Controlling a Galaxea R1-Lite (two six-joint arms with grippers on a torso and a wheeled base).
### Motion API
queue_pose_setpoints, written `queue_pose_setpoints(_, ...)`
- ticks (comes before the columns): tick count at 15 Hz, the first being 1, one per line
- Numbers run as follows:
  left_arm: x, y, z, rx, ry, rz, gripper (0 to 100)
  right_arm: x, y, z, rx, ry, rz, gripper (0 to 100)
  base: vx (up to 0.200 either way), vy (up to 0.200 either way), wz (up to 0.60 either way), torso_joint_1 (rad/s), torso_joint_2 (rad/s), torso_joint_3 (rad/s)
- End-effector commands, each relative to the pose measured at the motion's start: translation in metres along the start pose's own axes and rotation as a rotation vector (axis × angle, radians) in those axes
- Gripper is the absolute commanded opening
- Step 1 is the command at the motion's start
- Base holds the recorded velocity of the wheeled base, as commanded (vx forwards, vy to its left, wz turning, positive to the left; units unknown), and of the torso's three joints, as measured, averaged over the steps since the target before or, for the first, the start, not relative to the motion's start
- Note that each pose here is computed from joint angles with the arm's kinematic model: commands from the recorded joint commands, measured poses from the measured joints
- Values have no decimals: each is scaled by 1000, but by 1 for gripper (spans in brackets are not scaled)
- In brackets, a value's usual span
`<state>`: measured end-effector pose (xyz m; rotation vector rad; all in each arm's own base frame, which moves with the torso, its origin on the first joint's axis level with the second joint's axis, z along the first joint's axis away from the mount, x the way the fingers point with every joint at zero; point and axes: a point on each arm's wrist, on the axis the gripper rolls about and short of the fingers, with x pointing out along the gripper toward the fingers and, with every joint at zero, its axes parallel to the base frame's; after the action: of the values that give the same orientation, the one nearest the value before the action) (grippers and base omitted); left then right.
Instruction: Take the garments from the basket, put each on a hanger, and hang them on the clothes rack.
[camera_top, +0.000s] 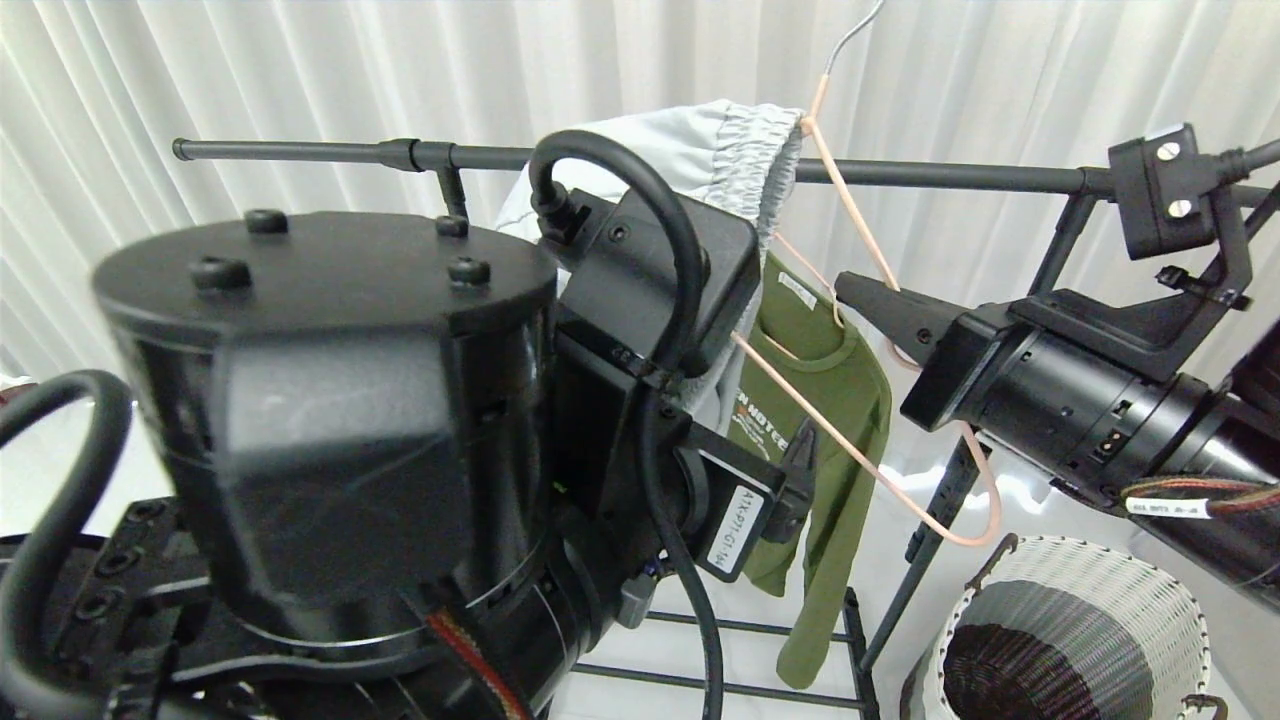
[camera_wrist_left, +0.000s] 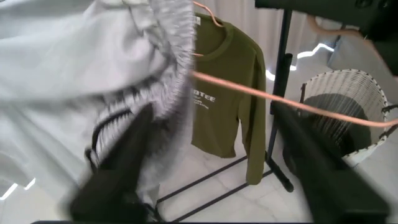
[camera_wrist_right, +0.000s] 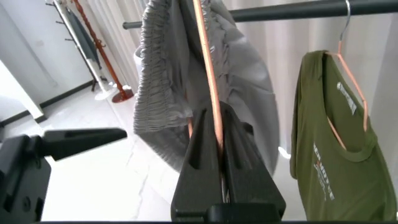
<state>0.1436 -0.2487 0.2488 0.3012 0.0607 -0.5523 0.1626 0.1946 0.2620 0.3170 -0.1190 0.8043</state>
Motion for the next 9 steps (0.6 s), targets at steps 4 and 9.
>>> queue_pose_setpoints(4,-7,1,-11,17,27,5,100,-6,2,10,-5,-32,10,0,0,0,0,0,0,0)
queue_pose_setpoints(9,-38,19,-29,73,21,30,100,-22,-2,11,-19,-22,21,0,0,0,0,0,0,0)
